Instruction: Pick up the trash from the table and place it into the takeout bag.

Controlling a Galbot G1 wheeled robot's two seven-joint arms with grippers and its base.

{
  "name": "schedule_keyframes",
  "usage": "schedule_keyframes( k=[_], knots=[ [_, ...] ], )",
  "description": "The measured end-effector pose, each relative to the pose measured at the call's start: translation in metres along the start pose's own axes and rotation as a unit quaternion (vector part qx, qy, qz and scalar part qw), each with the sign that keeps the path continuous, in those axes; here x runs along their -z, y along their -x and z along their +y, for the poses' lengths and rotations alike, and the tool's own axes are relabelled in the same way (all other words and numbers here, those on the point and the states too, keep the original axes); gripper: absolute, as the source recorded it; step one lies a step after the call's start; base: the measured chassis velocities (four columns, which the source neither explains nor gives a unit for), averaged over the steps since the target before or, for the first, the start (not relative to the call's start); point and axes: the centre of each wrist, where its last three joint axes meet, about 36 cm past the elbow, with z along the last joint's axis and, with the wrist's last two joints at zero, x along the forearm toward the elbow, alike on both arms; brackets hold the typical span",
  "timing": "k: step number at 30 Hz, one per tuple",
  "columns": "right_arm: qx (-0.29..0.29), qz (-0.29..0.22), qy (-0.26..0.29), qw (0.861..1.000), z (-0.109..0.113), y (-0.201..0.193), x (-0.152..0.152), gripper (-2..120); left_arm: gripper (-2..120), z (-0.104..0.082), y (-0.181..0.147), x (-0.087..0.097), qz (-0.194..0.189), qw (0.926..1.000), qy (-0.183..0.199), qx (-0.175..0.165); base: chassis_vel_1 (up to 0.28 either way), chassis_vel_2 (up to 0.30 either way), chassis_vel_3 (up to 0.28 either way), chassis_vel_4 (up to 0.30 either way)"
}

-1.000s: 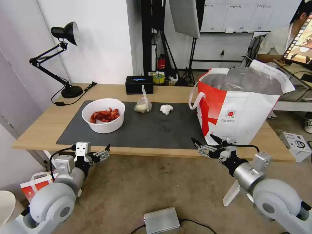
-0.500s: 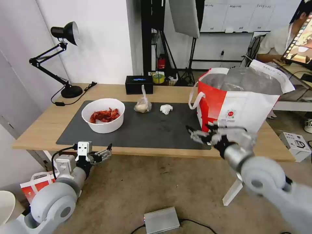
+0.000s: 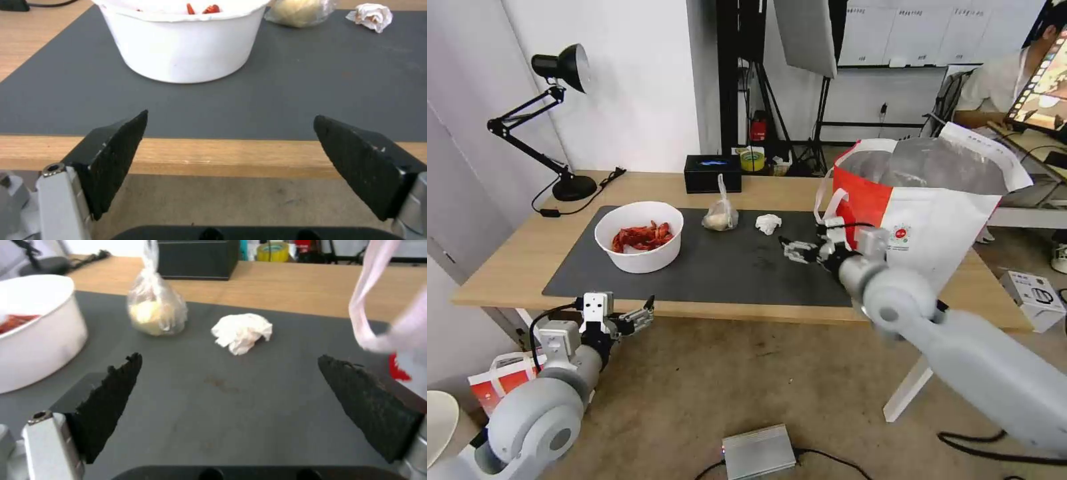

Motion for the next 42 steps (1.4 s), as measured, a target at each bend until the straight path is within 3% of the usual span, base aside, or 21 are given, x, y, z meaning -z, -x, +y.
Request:
schedule_keyframes(
  k=[15,42],
  knots=[
    [-0.082,0.031,-0.044,0.995,0.041,0.075,0.025,100,100,-0.003,0.002,-0.004,0.001,1.0000,-0.001,0.001,0.000,0.000,0.000,0.000],
    [-0.147,0.065,-0.013,0.987,0.071,0.121,0.063,100,100,-0.005,0.003,-0.006,0.001,1.0000,-0.002,0.001,0.000,0.000,0.000,0.000]
  ],
)
